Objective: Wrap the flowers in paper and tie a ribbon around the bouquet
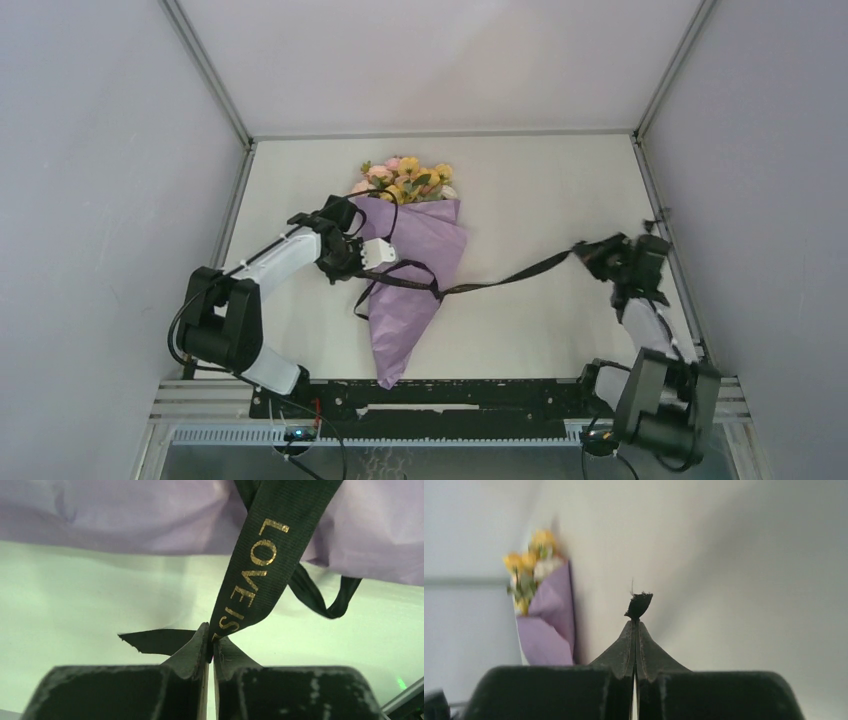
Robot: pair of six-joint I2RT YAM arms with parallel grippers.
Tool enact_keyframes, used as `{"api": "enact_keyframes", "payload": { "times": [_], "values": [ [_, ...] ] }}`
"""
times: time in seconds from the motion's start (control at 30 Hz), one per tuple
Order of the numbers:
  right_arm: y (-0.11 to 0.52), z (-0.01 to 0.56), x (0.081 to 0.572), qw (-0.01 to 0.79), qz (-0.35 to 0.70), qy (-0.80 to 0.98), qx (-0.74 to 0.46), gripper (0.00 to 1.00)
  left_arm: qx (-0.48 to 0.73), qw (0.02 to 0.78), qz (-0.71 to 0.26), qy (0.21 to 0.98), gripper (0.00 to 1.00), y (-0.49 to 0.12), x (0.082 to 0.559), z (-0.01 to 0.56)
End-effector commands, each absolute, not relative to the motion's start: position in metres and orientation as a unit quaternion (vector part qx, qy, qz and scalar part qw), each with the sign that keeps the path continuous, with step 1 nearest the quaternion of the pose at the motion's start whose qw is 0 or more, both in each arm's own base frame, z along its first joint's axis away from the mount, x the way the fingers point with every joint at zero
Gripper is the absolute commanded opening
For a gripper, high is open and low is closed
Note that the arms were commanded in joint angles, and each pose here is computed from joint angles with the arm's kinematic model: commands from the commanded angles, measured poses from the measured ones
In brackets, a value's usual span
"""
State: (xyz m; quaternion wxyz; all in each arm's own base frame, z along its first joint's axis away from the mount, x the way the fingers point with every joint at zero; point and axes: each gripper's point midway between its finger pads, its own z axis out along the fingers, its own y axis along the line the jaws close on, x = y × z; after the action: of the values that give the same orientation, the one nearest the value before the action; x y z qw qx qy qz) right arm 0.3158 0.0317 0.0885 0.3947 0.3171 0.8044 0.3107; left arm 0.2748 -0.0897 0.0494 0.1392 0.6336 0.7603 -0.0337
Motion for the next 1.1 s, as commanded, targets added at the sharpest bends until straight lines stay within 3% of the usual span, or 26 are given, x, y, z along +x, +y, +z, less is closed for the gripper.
{"api": "enact_keyframes", "payload": {
  "times": [0.0, 0.1, 0.3, 0.47, 0.63, 0.7, 0.8, 0.87, 1.07],
  "values": [
    [-0.036, 0.121, 0.293, 0.469, 0.284, 0.761, 0.347, 0.00, 0.629, 0.130, -0.023, 0.766, 0.06, -0.069, 0.268, 0.058],
    [-0.079, 0.130, 0.267, 0.491, 0.263, 0.729, 0.398, 0.00, 0.614, 0.130, -0.006, 0.779, 0.00, -0.049, 0.271, 0.058],
    [-0.133, 0.145, 0.232, 0.523, 0.264, 0.660, 0.471, 0.00, 0.558, 0.114, 0.030, 0.822, 0.00, 0.002, 0.287, 0.048],
    [-0.140, 0.155, 0.232, 0.533, 0.257, 0.653, 0.473, 0.00, 0.528, 0.094, 0.055, 0.842, 0.00, 0.033, 0.289, 0.034],
    [-0.099, 0.200, 0.251, 0.582, 0.241, 0.682, 0.372, 0.00, 0.536, 0.093, -0.002, 0.839, 0.01, 0.006, 0.261, 0.038],
    [-0.067, 0.230, 0.260, 0.609, 0.247, 0.687, 0.310, 0.00, 0.548, 0.115, -0.014, 0.829, 0.13, -0.005, 0.258, 0.041],
    [-0.013, 0.283, 0.268, 0.643, 0.290, 0.672, 0.225, 0.00, 0.553, 0.123, -0.032, 0.823, 0.47, -0.012, 0.254, 0.050],
    [0.024, 0.321, 0.266, 0.656, 0.318, 0.663, 0.169, 0.00, 0.558, 0.146, -0.081, 0.813, 0.55, -0.031, 0.250, 0.074],
    [0.137, 0.418, 0.243, 0.666, 0.439, 0.604, 0.011, 0.00, 0.589, 0.330, -0.252, 0.693, 0.80, -0.160, 0.243, 0.210]
  ]
}}
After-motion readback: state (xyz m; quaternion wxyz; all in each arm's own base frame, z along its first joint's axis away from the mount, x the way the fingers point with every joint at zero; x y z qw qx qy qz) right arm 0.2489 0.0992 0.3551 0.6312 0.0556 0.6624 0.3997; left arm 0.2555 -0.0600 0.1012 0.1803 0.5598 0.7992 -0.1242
